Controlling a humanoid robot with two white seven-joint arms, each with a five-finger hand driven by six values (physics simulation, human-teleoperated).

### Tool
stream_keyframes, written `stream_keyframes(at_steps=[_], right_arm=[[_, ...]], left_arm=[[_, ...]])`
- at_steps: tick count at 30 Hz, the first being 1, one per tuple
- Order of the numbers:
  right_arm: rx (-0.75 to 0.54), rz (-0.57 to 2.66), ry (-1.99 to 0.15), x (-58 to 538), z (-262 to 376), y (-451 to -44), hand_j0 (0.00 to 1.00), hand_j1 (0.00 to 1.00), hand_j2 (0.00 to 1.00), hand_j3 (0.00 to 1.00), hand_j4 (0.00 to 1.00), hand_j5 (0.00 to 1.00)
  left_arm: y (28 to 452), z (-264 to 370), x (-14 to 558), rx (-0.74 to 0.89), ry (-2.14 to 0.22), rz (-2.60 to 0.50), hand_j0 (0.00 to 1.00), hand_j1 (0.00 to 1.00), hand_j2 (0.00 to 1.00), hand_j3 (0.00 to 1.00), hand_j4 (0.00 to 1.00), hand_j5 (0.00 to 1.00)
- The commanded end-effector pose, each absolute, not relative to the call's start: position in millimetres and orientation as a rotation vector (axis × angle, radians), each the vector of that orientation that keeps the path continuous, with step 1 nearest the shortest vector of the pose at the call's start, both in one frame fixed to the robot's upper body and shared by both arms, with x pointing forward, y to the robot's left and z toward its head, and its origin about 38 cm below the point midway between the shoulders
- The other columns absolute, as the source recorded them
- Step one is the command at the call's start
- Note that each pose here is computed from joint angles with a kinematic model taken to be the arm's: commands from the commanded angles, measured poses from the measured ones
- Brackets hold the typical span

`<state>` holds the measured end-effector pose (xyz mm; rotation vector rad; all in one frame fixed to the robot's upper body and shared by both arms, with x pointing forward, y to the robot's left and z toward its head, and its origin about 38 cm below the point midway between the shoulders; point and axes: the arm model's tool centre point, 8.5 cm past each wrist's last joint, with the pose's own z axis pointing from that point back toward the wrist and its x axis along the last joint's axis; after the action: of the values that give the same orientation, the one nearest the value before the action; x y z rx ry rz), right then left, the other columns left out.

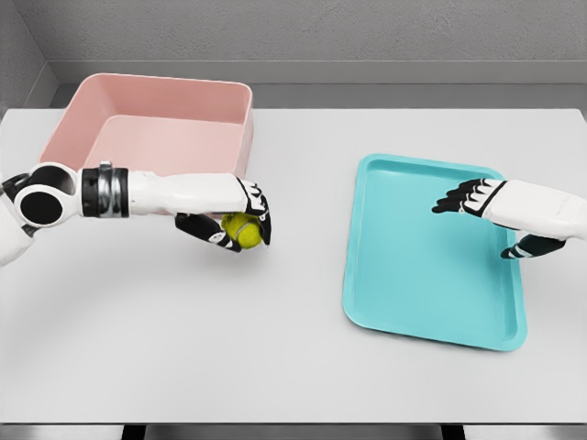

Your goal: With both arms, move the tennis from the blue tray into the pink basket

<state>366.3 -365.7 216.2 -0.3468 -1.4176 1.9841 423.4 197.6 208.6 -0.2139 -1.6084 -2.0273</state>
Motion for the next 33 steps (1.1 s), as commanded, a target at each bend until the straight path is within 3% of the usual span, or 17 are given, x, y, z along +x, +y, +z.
stream_keyframes(at_steps=[1,33], right_arm=[[-0.345,1.98,-1.418,366,217,-366,1.0,1.0,1.0,1.0,1.0,1.0],[-0.344,1.983,-1.4,368,214,-367,1.0,1.0,1.0,1.0,1.0,1.0]], left_arm=[[198,210,424,-0.216,-1.613,-2.018,0.51,0.51,0.51,0.51,0.51,0.51],[210,256,442,-0.083,-1.704,-2.001,0.51,0.51,0.51,0.51,0.51,0.51]])
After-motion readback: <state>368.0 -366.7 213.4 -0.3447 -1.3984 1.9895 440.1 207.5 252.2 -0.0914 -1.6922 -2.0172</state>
